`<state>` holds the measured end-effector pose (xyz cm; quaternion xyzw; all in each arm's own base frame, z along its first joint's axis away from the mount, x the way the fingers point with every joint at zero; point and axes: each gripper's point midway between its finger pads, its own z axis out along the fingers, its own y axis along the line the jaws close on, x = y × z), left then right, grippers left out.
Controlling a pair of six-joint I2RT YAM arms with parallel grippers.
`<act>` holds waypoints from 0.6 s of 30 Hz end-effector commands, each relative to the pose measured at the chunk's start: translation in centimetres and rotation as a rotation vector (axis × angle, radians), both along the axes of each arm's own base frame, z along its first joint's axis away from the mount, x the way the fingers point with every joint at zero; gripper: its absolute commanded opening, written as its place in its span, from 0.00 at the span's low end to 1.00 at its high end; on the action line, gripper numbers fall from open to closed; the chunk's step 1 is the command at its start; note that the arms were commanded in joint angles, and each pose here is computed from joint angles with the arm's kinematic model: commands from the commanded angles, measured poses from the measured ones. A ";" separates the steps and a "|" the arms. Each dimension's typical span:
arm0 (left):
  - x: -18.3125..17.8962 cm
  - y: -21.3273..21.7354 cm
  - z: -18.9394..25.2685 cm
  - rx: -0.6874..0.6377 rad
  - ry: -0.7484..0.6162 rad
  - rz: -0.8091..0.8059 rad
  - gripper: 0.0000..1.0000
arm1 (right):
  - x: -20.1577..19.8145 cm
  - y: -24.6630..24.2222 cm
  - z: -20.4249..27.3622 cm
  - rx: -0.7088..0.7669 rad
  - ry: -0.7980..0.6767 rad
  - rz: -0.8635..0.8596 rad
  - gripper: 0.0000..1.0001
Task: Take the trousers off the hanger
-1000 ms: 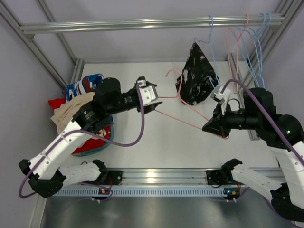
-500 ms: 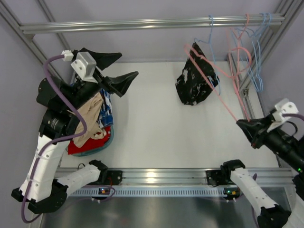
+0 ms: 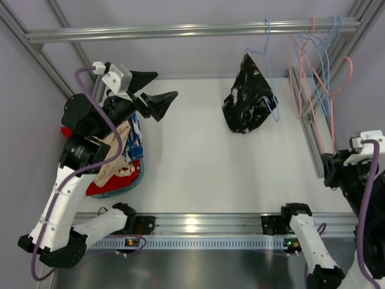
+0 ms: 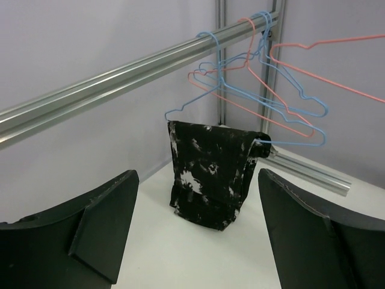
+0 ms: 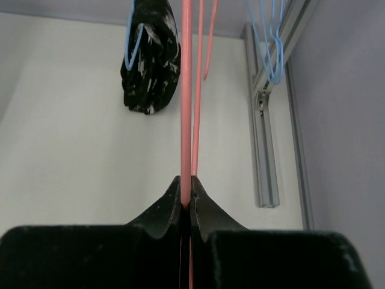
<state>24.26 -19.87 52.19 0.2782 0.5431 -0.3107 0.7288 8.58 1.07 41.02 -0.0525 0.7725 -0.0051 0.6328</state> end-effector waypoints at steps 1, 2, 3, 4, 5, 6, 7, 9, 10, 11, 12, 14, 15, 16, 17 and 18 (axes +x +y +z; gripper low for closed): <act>-0.2 1.0 1.1 -0.021 -0.064 0.044 0.87 | 2.5 -0.7 -0.8 0.020 0.068 -0.050 0.00; -0.3 1.1 1.0 -0.020 -0.065 0.046 0.87 | 3.1 -0.6 -0.7 0.026 0.068 -0.041 0.00; -0.3 1.2 0.8 -0.018 -0.063 0.052 0.87 | 3.6 -0.4 -0.5 0.031 0.067 -0.032 0.00; 0.0 1.2 0.1 -0.009 -0.052 0.059 0.87 | 4.7 -0.4 -0.2 0.033 0.067 -0.025 0.00; -0.2 1.4 -0.1 -0.010 -0.051 0.063 0.87 | 5.3 -0.2 -0.2 0.036 0.070 -0.013 0.00; -0.2 1.3 -0.5 -0.007 -0.044 0.064 0.87 | 5.9 -0.1 0.0 0.039 0.069 -0.003 0.00; -0.2 1.3 -1.2 0.000 -0.032 0.063 0.87 | 7.2 0.0 0.2 0.042 0.073 0.003 0.00; 0.0 1.5 -2.0 0.025 -0.031 0.078 0.87 | 9.1 0.3 0.3 0.053 0.102 0.027 0.00; 0.1 1.5 -2.5 0.035 -0.025 0.080 0.87 | 9.9 0.5 0.4 0.059 0.107 0.035 0.00; 0.0 1.6 -2.8 0.043 -0.021 0.084 0.87 | 10.6 0.6 1.1 0.065 0.093 0.046 0.00; 0.1 1.8 -2.9 0.044 -0.018 0.093 0.87 | 12.1 0.6 0.7 0.070 0.126 0.049 0.00; 0.1 1.8 -3.3 0.055 -0.015 0.097 0.87 | 13.7 0.8 1.2 0.078 0.129 0.060 0.00; 0.2 1.9 -3.6 0.059 -0.008 0.101 0.87 | 14.6 0.9 1.3 0.083 0.133 0.066 0.00; 0.3 2.0 -3.9 0.065 -0.001 0.109 0.87 | 16.3 0.8 0.9 0.086 0.161 0.070 0.00; 0.3 2.0 -4.1 0.067 0.003 0.108 0.87 | 17.1 0.8 1.9 0.085 0.131 0.074 0.00; 0.3 2.1 -4.3 0.071 0.011 0.114 0.87 | 18.0 0.8 2.2 0.087 0.125 0.074 0.00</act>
